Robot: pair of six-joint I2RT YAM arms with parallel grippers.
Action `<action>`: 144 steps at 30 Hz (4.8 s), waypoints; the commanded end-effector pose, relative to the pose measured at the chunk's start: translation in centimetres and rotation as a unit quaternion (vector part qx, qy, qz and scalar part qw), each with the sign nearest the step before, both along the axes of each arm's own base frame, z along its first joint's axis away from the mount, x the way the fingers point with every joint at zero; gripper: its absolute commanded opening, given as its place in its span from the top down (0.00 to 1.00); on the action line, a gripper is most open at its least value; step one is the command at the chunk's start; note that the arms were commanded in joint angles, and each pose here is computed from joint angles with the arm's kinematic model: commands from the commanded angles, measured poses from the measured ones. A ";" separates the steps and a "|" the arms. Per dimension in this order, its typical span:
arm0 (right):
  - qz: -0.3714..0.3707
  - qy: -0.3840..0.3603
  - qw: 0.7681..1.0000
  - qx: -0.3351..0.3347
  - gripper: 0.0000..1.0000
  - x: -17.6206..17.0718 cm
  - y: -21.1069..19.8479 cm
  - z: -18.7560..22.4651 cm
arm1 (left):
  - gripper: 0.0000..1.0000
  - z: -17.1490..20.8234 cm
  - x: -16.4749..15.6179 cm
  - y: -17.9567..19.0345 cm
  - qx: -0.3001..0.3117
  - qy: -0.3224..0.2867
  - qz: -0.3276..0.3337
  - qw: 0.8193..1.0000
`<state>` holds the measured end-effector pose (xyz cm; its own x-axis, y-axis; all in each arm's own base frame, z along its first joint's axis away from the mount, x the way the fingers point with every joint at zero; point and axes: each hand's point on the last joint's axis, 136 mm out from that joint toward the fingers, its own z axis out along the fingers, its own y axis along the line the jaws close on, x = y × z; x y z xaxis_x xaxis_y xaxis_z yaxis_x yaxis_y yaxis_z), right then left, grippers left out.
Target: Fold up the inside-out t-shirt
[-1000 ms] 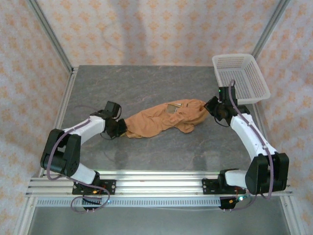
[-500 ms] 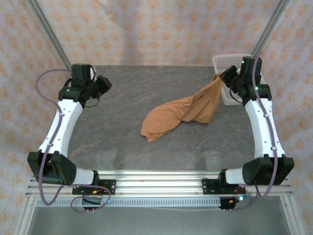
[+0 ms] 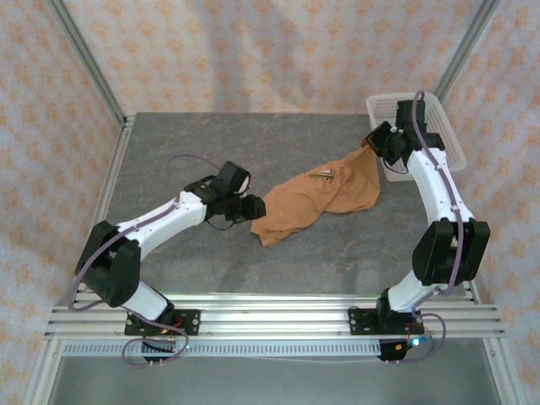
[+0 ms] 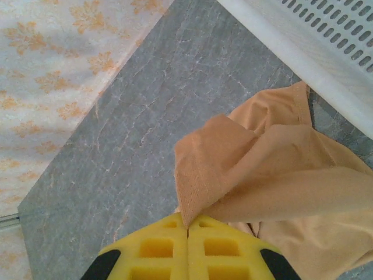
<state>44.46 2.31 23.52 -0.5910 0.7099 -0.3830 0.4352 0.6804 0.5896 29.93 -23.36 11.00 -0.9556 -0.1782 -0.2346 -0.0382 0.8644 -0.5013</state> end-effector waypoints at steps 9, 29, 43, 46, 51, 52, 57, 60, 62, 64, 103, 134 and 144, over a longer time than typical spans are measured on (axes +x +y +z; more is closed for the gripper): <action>0.006 -0.033 0.999 0.008 1.00 0.4 0.4 2.3 | 0.58 -5.6 -2.2 -2.5 0.055 0.028 -0.019 0.998; 0.013 -0.046 0.999 0.004 1.00 0.0 0.4 4.1 | 1.00 -2.7 1.7 -0.8 0.108 0.001 -0.001 0.994; -0.072 -0.104 0.991 -0.051 1.00 -2.5 -7.4 13.8 | 1.00 14.7 6.7 14.0 0.022 -0.117 0.145 0.982; -0.067 -0.110 0.991 -0.048 1.00 -2.7 -7.2 14.5 | 1.00 15.8 6.5 15.6 0.011 -0.129 0.165 0.978; -0.045 -0.122 0.991 -0.023 1.00 -3.1 -5.8 15.6 | 1.00 18.2 6.0 16.6 -0.011 -0.150 0.177 0.973; -0.033 -0.128 0.991 -0.010 1.00 -3.3 -5.3 16.0 | 1.00 18.7 5.9 16.3 -0.020 -0.153 0.173 0.973; 0.031 -0.147 0.988 0.032 1.00 -5.7 -1.3 17.6 | 1.00 18.8 4.5 15.0 -0.063 -0.157 0.167 0.971; 0.043 -0.128 0.990 0.030 1.00 -6.2 0.3 14.8 | 1.00 15.1 4.0 13.5 -0.051 -0.130 0.146 0.979; 0.030 -0.099 0.994 0.028 1.00 -4.6 0.1 11.1 | 1.00 11.0 4.5 11.8 -0.033 -0.096 0.120 0.988; 0.009 -0.052 0.999 0.007 1.00 -2.4 -1.2 6.7 | 0.96 6.8 6.1 12.8 0.000 -0.046 0.135 0.990; 0.057 0.072 0.995 -0.030 1.00 3.1 2.6 -4.3 | 0.48 -8.2 3.3 15.3 0.168 0.084 0.105 0.977; 0.021 -0.160 0.979 -0.123 1.00 -7.7 -2.5 23.8 | 1.00 35.0 1.4 25.8 0.000 -0.335 0.285 0.898; 0.041 -0.104 0.989 -0.102 1.00 -1.0 -1.9 18.2 | 1.00 27.7 6.3 25.2 -0.040 -0.260 0.268 0.927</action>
